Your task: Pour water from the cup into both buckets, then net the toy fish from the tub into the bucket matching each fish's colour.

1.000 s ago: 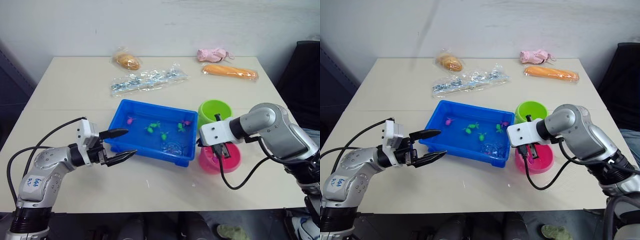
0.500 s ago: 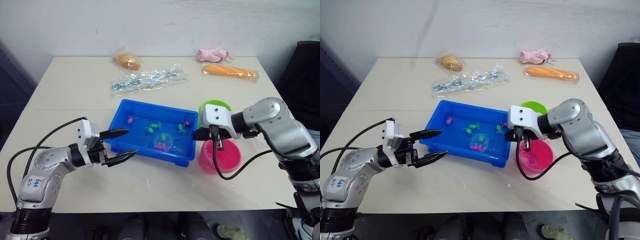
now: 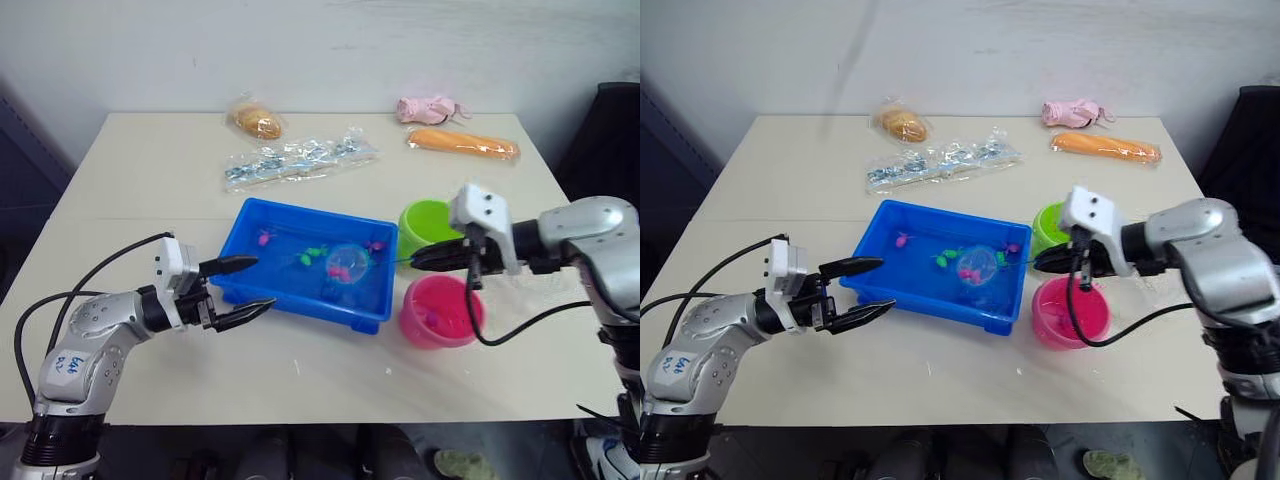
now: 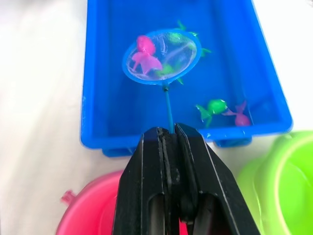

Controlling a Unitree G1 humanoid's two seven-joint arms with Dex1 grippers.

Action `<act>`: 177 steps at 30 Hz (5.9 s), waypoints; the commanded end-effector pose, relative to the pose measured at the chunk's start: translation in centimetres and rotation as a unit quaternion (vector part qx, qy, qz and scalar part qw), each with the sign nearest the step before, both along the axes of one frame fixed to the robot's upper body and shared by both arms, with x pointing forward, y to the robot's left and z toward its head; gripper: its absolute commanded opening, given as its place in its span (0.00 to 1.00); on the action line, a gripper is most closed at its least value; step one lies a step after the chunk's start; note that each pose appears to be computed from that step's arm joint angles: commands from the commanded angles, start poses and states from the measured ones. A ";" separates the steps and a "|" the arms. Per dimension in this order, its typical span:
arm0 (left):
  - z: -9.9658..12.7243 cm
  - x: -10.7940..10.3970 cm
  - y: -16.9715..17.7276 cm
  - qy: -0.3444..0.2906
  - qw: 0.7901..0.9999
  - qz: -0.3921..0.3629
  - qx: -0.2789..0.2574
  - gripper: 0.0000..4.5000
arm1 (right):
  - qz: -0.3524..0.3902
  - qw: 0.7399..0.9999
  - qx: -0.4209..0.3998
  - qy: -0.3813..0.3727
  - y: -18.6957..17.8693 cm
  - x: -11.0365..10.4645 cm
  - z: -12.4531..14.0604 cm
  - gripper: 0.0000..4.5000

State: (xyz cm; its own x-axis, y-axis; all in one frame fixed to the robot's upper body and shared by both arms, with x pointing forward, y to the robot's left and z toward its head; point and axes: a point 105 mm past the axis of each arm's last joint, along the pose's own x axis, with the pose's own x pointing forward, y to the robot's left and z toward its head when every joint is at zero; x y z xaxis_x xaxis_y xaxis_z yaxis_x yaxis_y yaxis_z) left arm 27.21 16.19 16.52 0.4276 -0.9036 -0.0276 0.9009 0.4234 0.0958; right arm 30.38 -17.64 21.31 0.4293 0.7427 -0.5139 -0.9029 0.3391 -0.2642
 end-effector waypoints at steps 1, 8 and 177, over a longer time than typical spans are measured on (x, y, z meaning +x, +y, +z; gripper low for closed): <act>0.9 0.2 -0.5 -0.021 1.000 -0.013 -0.007 0.99 | -0.001 0.997 0.048 -0.052 -0.9 -1.8 2.7 0.00; 0.9 0.7 -1.5 -0.018 0.999 -0.047 -0.012 0.99 | -0.065 0.989 0.082 -0.103 -3.9 -5.0 3.6 0.00; 1.7 1.4 -2.7 -0.031 0.998 -0.043 -0.038 0.99 | -0.296 0.927 0.211 0.091 5.3 -3.8 -2.5 0.00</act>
State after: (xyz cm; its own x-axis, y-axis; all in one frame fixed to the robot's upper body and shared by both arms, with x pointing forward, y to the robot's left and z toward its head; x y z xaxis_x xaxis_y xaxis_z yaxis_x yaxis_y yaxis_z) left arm 28.94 13.41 17.43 0.3607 -0.9314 0.0483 0.9276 0.3637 0.0854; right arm 27.03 -12.59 16.84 0.7483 0.5189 -0.4132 -0.4971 0.8511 0.1687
